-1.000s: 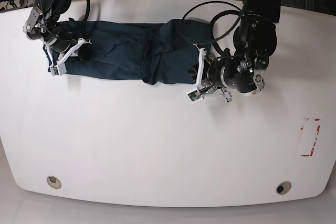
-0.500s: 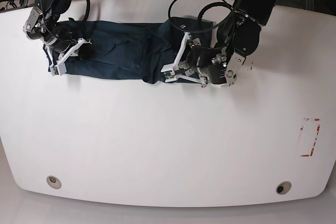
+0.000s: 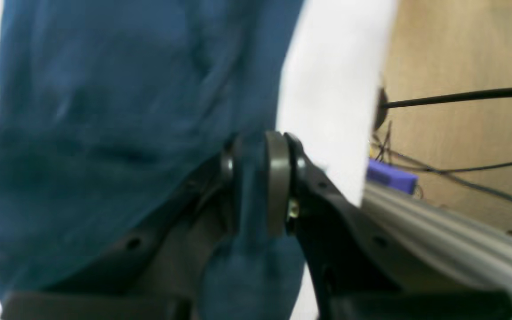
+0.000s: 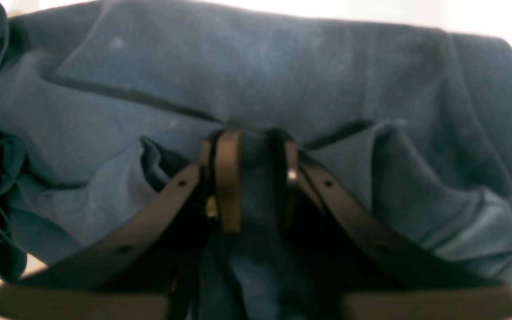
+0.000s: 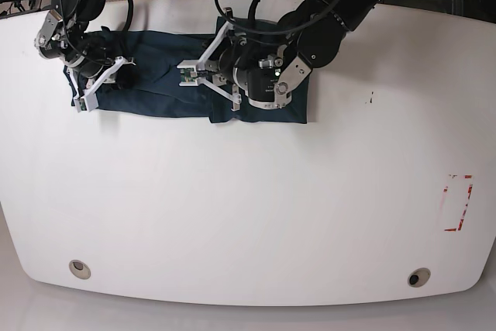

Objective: Fold the T-shirt properly
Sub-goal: 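Press and smooth the folded end with the left gripper, then withdraw, then release the strip end with the right gripper and move it aside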

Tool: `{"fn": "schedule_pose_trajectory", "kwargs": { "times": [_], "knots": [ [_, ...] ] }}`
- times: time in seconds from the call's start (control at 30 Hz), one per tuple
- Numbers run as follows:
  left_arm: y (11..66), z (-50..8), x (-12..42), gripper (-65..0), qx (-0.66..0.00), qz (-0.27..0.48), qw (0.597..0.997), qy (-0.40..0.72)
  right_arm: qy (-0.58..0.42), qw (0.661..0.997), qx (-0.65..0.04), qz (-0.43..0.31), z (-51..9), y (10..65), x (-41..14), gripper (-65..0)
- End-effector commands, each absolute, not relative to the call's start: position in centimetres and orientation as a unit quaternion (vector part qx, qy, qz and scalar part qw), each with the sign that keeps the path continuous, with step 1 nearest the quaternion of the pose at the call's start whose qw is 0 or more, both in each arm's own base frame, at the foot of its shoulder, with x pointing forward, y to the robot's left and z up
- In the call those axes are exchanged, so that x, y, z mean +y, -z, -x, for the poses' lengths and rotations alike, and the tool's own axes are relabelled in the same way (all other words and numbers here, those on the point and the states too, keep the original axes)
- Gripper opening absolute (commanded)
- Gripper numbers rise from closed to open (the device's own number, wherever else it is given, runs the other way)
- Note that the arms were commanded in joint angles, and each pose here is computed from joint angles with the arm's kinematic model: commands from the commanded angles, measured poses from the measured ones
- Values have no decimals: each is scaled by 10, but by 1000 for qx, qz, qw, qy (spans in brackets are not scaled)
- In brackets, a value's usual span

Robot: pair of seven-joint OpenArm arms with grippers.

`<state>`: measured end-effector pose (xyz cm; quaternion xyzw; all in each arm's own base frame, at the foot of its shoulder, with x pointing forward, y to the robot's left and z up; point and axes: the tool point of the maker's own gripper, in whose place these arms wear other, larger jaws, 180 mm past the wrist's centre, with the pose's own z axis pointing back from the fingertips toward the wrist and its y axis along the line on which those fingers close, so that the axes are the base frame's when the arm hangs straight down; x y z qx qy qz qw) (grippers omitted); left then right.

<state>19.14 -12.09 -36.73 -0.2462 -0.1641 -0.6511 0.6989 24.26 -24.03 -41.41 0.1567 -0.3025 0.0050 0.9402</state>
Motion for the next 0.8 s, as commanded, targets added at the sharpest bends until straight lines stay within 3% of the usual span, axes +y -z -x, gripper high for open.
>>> {"fn": "schedule_pose_trajectory", "kwargs": {
  "times": [0.0, 0.23, 0.77],
  "knots": [
    [346, -203, -129, -581, -200, 246, 686, 655, -9, 942, -301, -147, -244, 412, -246, -528],
    [333, -222, -119, -581, -230, 235, 698, 636, -9, 942, -302, -147, -244, 411, -246, -528],
    [364, -281, 42, -582, -263, 199, 868, 371, -17, 942, -306, -139, -254, 401, -250, -515]
  ]
}}
